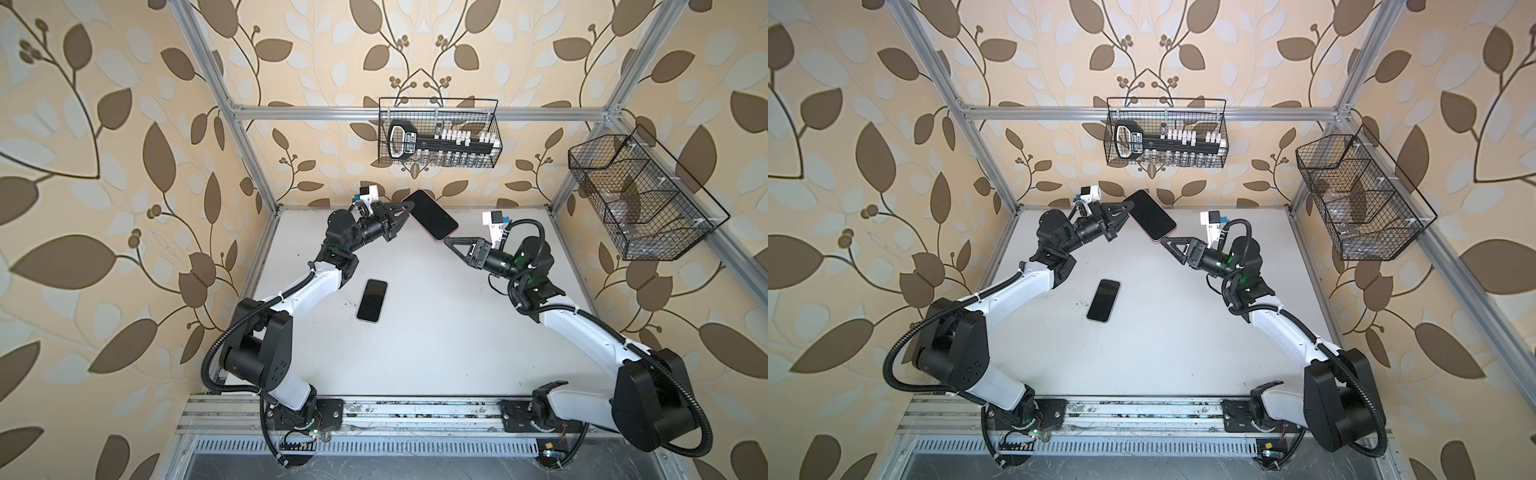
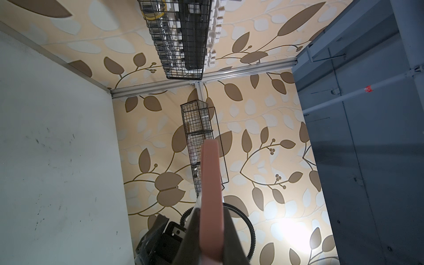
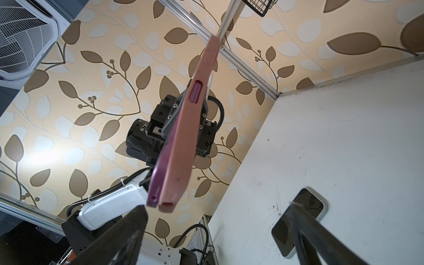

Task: Take the phone out of the phone case
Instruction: Remove the phone case from the phone.

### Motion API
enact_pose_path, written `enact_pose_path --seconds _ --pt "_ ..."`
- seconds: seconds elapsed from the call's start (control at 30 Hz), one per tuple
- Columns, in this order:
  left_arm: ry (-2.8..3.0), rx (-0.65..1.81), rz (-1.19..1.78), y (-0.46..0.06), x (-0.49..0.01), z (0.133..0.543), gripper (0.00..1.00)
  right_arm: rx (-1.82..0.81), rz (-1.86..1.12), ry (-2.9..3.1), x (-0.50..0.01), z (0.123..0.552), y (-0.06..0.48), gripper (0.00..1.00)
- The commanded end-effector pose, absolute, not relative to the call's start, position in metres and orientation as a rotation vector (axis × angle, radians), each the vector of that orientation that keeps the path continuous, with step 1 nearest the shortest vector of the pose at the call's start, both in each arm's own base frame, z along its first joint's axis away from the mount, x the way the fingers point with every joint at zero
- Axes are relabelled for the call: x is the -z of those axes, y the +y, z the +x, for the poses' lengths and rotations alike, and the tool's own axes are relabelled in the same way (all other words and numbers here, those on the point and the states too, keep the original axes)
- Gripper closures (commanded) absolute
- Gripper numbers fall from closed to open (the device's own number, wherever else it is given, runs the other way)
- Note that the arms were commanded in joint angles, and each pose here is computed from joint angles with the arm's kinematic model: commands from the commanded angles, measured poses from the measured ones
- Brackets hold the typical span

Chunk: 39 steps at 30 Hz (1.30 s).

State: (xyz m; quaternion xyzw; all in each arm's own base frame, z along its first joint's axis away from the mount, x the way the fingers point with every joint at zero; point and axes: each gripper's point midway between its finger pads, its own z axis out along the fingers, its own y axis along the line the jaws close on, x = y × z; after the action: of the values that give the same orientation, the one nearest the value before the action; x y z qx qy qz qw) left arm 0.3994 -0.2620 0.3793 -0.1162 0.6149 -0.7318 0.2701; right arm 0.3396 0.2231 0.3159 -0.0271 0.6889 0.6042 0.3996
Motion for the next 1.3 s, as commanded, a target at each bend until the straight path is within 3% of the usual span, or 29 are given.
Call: enact_pose_path --seconds 0.0,1.27 --pt "1.488 2.003 -0.151 -0.256 -0.438 0.375 1.0 -1.535 -0.084 1.705 -0.328 0.343 0.226 0.03" --pt "1.497 2.102 -0.093 -0.281 -0.43 0.347 1.0 -1.621 0.043 1.695 -0.313 0.372 0.23 0.05"
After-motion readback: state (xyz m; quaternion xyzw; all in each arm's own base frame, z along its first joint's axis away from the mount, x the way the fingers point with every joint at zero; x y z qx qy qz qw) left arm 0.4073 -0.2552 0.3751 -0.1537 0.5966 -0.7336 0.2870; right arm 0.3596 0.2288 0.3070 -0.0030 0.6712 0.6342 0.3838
